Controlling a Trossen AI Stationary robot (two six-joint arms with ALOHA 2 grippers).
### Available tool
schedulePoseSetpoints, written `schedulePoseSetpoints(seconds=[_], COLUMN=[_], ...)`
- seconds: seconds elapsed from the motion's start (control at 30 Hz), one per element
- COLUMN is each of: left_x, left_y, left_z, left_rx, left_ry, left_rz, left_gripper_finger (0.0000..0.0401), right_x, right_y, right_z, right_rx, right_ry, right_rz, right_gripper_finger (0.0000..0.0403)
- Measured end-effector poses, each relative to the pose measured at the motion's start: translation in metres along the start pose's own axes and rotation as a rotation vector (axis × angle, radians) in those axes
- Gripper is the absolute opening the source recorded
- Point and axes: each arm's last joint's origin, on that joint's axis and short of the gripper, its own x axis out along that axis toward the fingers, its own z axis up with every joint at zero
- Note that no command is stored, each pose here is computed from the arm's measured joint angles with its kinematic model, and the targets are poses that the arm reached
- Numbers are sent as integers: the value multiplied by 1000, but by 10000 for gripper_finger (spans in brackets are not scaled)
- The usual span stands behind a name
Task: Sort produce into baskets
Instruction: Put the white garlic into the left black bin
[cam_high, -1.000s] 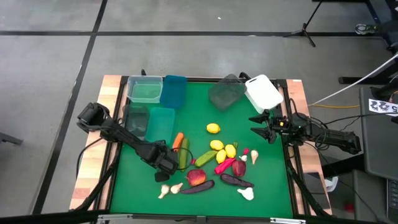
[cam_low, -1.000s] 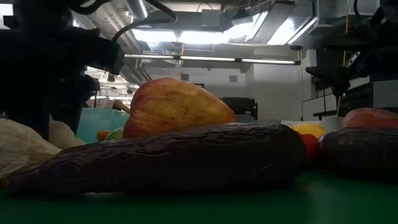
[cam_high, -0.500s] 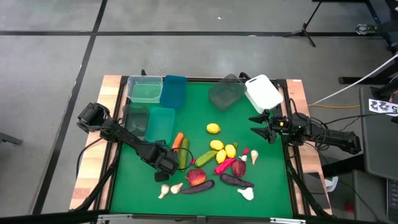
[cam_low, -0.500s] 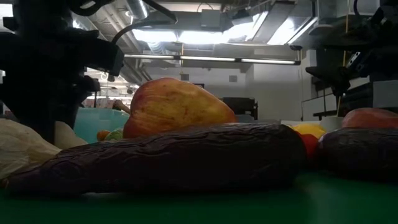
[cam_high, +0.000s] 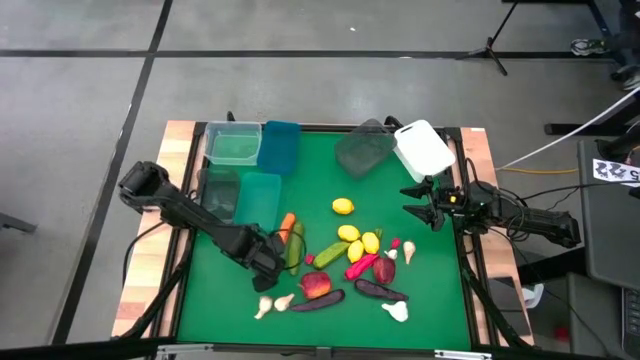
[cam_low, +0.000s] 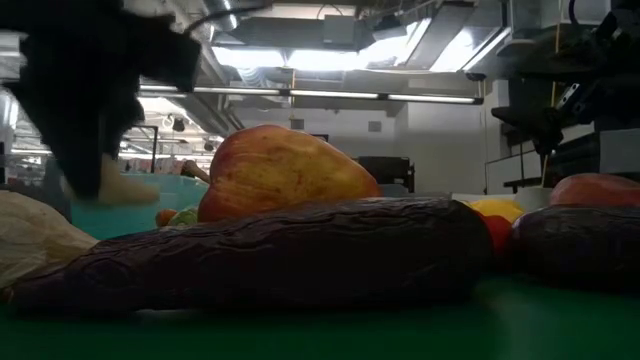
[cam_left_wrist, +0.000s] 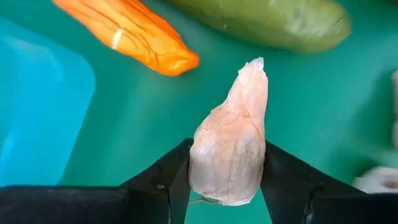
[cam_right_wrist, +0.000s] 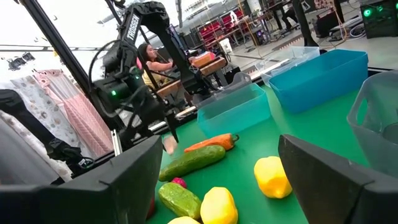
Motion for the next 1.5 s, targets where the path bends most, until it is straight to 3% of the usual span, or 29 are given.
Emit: schedulePoseSetpoints(seconds=[0.23, 0.47, 0.7, 0.87, 1.0, 1.13, 1.4, 1.5], left_x=[-45, -84, -110, -116, -116, -115, -111, -104], left_y=[20, 71, 122, 154, 183, 212, 264, 268], left_z=[0, -12, -13, -1, 11, 24, 31, 26], left_rx=[-273, -626, -773, -799, -817, -824, -862, -806], left_ry=[-95, -247, -448, -530, -495, -464, -329, -205], left_rz=[-25, 179, 376, 492, 613, 662, 605, 461], left_gripper_finger=[161, 161, 162, 162, 162, 162, 162, 162], right_x=[0, 0, 0, 0, 0, 0, 0, 0], right_y=[0, 0, 0, 0, 0, 0, 0, 0], right_z=[0, 0, 0, 0, 0, 0, 0, 0], right_rx=[-2, -23, -23, -23, -23, -23, -23, -23], right_ry=[0, 0, -1, 0, -1, -1, 0, 0], right_rz=[-1, -2, -3, -3, -3, -3, -3, -3], right_gripper_finger=[319, 319, 319, 319, 319, 319, 319, 319])
